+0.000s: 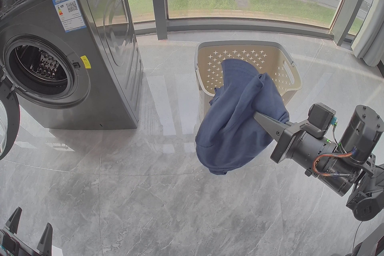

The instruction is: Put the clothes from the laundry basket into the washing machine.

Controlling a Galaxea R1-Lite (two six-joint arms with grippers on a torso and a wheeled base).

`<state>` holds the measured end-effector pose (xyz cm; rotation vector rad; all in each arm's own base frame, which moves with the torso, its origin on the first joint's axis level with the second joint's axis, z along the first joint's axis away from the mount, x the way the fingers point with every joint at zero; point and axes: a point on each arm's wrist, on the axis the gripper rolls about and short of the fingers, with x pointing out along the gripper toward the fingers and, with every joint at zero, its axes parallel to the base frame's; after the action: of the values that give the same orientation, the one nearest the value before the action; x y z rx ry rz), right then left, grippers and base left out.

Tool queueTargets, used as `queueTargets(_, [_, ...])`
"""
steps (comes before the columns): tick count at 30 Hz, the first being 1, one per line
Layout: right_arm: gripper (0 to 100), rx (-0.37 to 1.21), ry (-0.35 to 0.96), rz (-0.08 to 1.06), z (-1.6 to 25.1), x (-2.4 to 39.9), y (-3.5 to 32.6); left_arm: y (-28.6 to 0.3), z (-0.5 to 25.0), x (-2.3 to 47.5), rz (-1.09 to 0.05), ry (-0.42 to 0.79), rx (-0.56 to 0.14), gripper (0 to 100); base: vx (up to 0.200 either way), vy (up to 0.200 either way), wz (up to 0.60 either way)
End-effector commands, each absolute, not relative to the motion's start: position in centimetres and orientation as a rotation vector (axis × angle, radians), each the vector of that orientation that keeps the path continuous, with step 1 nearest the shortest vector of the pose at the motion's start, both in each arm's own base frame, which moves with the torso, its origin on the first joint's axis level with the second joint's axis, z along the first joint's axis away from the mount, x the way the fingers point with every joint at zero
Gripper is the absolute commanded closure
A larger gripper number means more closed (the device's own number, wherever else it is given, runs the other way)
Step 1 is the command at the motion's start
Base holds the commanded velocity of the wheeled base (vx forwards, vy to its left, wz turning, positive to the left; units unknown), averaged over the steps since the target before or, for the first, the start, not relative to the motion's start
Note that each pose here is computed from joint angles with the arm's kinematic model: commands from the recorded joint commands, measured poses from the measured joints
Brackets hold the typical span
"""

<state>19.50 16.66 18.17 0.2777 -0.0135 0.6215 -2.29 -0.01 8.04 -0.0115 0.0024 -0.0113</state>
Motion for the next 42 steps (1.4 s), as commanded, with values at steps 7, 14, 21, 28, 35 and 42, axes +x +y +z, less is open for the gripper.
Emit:
queueTargets(7, [100,0.282,-0.026,0.62,18.48,19.51,16.62,-0.01,7.52,-2.22,-0.012,0.012,-0.012,0,0.0,0.2,0.0])
queueTargets(14, [100,0.286,-0.032,0.617,18.61,19.57,16.62,-0.01,7.52,-2.22,-0.012,0.012,-0.015,0,0.0,0.2,0.0])
queueTargets(21, [100,0.302,-0.077,0.618,18.87,19.72,16.78,-0.01,7.52,-2.22,-0.012,0.012,-0.018,0,0.0,0.2,0.0])
queueTargets(28, [100,0.312,-0.099,0.614,18.86,19.88,16.86,-0.01,7.52,-2.22,-0.012,0.012,-0.018,0,0.0,0.2,0.0])
queueTargets(35, [100,0.313,-0.102,0.614,18.94,19.88,16.85,-0.01,7.52,-2.22,-0.012,0.012,-0.018,0,0.0,0.2,0.0])
queueTargets(42, [100,0.313,-0.101,0.614,18.9,19.86,16.84,-0.01,7.52,-2.22,-0.012,0.012,-0.018,0,0.0,0.2,0.0])
